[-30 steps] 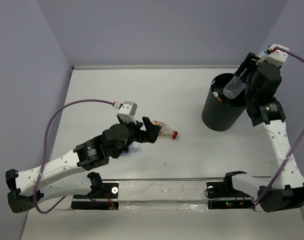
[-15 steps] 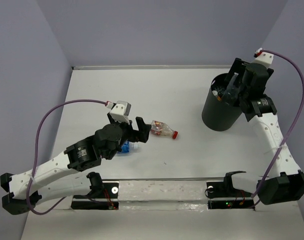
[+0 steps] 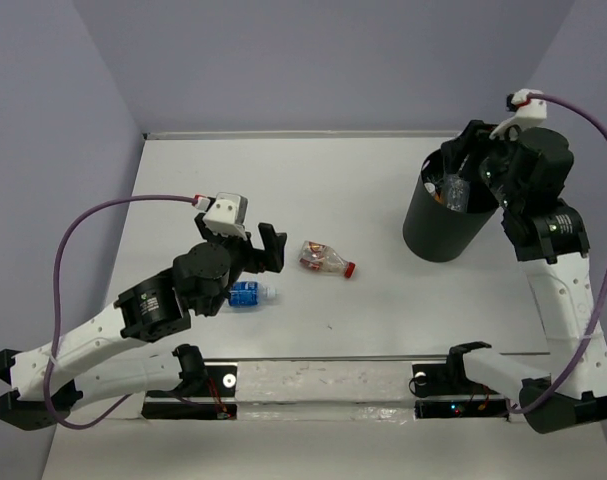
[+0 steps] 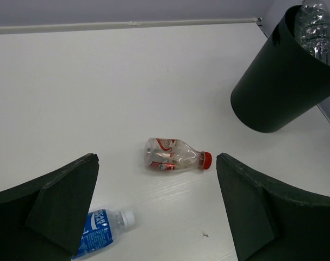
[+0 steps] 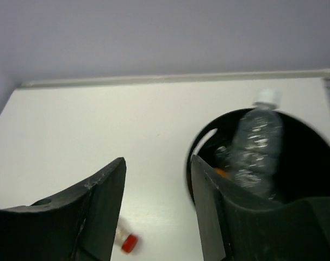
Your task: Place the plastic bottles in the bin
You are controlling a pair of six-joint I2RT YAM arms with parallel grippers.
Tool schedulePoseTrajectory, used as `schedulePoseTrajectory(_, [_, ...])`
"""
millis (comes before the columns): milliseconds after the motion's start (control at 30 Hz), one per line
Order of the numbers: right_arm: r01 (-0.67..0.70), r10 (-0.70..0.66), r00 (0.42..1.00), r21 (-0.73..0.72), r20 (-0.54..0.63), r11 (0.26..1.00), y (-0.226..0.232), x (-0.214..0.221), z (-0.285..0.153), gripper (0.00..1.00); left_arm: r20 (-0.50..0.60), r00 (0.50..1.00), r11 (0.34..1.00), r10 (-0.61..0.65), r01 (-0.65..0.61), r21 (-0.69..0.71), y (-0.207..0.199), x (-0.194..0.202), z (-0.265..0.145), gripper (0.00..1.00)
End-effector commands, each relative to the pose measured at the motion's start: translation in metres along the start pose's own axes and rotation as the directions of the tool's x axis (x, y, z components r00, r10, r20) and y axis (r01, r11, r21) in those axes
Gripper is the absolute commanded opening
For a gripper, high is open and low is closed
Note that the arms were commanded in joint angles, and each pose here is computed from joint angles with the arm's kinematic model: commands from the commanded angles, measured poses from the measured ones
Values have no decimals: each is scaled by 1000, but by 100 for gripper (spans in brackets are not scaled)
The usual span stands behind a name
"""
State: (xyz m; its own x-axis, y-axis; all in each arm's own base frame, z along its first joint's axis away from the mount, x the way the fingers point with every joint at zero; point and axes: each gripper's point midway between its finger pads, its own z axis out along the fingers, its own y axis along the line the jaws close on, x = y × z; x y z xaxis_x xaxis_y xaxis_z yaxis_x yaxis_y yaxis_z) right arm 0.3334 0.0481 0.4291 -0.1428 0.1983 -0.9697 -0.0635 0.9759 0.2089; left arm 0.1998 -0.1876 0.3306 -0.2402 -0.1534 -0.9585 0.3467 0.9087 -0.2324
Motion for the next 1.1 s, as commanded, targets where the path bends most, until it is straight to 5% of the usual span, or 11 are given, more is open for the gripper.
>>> schedulePoseTrajectory(0, [26, -110, 971, -365, -211, 931, 81, 74, -4, 51, 79, 997, 998, -11, 16, -62, 9, -24, 0, 99])
schedulePoseTrajectory(133, [59, -264, 914, -541, -309, 839, 137, 138, -6, 52, 82, 997, 996, -1, 9, -89, 13, -21, 4, 99])
schedulePoseTrajectory(267, [120, -423, 831, -626, -361, 770, 162, 198, 5, 94, 85, 996, 992, -14, 25, -123, 22, -14, 7, 99])
schedulePoseTrajectory(367, [158, -529, 739, -657, -417, 737, 164, 249, 18, 99, 86, 996, 988, -22, 35, -148, 32, -7, 7, 99])
schedulePoseTrajectory(567, [211, -691, 566, -731, -450, 649, 177, 331, 36, 100, 96, 995, 982, -41, 58, -182, 48, -1, 8, 99])
schedulePoseTrajectory(700, [201, -722, 508, -751, -469, 629, 179, 363, 52, 100, 90, 995, 984, -39, 54, -168, 51, 1, 13, 99])
schedulePoseTrajectory(967, [156, -756, 447, -790, -479, 593, 189, 406, 64, 99, 72, 997, 991, -41, 50, -127, 54, 5, 25, 99])
schedulePoseTrajectory(1067, [167, -748, 464, -782, -475, 601, 192, 410, 73, 84, 66, 997, 991, -36, 44, -126, 56, 8, 27, 99])
